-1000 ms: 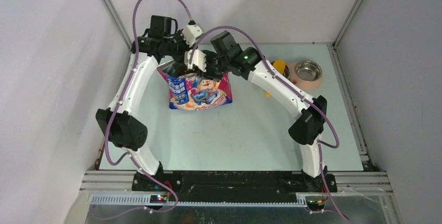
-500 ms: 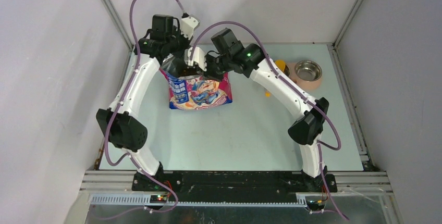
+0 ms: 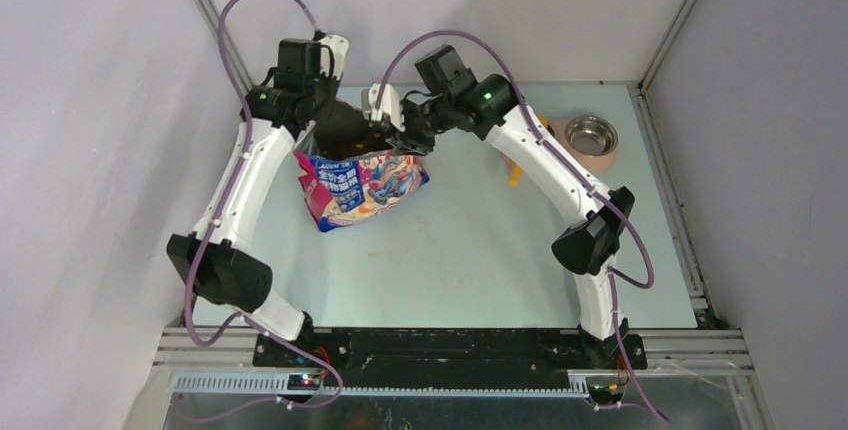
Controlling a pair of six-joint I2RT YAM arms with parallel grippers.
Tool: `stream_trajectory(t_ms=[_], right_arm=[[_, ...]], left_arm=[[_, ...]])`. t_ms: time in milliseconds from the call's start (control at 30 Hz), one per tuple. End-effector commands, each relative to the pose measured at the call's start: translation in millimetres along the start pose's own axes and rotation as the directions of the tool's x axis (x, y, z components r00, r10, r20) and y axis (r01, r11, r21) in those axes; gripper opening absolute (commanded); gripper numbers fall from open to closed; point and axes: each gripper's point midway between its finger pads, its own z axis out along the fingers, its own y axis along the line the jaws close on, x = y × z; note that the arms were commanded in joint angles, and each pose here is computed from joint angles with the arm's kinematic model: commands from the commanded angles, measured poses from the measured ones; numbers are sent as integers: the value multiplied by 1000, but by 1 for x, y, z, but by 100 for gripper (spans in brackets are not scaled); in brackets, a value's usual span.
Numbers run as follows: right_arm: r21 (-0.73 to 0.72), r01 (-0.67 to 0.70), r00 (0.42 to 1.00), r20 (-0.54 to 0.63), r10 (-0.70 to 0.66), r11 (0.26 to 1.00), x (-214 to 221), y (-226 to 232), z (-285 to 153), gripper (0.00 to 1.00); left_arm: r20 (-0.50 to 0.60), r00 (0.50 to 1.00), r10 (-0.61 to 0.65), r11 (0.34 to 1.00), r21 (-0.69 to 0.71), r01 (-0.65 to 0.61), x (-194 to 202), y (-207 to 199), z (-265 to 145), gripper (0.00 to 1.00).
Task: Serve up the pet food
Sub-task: Open the pet food bag at the center of the board.
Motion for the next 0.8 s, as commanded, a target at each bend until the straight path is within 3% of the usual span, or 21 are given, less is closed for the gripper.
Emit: stream_trajectory(t_ms=[0,33,100,167,267,367,467,633,767], right_arm=[[130,119,981,135,-136,984,-50,-30,-40,42],[127,126,981,135,-143,984,-51,-29,-38,56],[111,141,979,135,-156,984,-55,-21,-31,69],[96,171,975,124,-182,981,-60,-11,-20,73],[111,229,968,78,-239,967,-66,-2,-1,75],[129,264,962,43,-271,956,-65,-3,11,76],[131,281,958,22,-286,951,-60,-5,23,77],[119,276,960,10,-279,954,-57,1,40,77],[201,276,960,-10,-279,940,-61,-15,45,76]], left_arm=[[360,925,-122,939,-261,226,-71,84,-96,0],[354,926,-132,942,-247,228,-68,81,-94,0],[346,927,-146,953,-204,226,-63,70,-92,0],[340,929,-147,962,-170,214,-58,60,-89,0],[339,929,-145,967,-149,205,-51,52,-85,6],[352,925,-142,967,-149,205,-49,52,-90,36],[354,925,-138,969,-145,200,-47,50,-91,56],[372,918,-138,967,-149,205,-46,52,-96,66],[386,913,-132,964,-165,209,-46,55,-102,71]])
